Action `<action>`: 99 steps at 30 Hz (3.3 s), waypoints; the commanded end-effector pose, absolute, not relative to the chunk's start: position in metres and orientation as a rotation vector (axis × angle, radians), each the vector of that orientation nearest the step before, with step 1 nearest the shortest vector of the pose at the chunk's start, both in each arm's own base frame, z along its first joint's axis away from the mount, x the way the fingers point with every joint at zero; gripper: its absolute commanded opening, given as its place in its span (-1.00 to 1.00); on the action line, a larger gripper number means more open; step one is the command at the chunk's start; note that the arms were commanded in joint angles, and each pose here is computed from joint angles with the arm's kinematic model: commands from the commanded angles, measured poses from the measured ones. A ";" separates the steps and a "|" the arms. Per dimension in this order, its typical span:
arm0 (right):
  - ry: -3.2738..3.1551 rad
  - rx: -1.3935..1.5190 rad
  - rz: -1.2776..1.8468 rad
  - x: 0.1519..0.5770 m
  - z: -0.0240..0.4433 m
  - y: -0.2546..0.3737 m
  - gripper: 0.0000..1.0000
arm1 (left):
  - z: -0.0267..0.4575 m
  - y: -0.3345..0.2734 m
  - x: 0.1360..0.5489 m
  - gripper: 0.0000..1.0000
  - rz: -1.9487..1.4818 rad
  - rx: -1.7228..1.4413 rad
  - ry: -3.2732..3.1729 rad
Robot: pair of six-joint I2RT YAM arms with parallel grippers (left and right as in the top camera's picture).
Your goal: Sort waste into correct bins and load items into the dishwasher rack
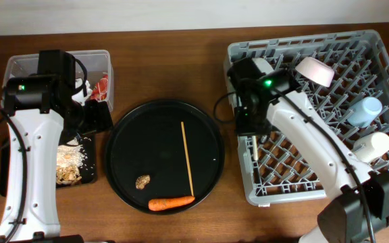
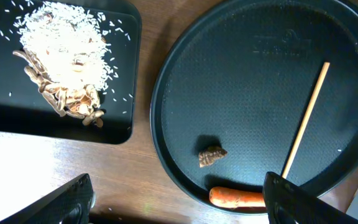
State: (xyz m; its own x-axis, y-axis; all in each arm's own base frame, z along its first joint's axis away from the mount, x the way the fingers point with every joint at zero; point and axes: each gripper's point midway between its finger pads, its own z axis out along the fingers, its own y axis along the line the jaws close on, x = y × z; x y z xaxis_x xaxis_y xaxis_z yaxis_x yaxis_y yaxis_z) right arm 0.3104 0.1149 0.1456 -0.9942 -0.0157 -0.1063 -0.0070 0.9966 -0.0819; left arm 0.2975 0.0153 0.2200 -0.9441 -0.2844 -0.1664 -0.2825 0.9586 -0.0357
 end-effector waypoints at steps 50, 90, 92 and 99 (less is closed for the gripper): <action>3.144 -0.286 0.017 0.282 -0.010 0.290 -0.72 | 0.220 0.018 0.296 0.74 -0.003 -0.454 2.936; 3.118 0.002 -0.263 0.339 0.125 0.098 -0.91 | 0.220 0.018 0.296 0.74 -0.003 -0.454 2.937; 3.101 -0.141 -0.131 0.340 0.139 0.120 -0.85 | 0.220 0.018 0.296 0.74 -0.003 -0.454 2.937; 2.840 -1.212 0.200 0.297 0.157 0.215 0.43 | 0.220 0.018 0.296 0.74 -0.003 -0.454 2.937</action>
State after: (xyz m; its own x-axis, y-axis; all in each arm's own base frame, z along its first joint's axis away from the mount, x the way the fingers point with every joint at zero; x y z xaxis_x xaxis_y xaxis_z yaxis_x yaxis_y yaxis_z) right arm 0.3237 0.1710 0.1427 -0.9148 -0.4027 -0.0306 -0.4032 0.9150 0.0129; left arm 0.2972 0.0158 0.2199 -0.9432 -0.2877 -0.1660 -0.2864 0.9576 -0.0327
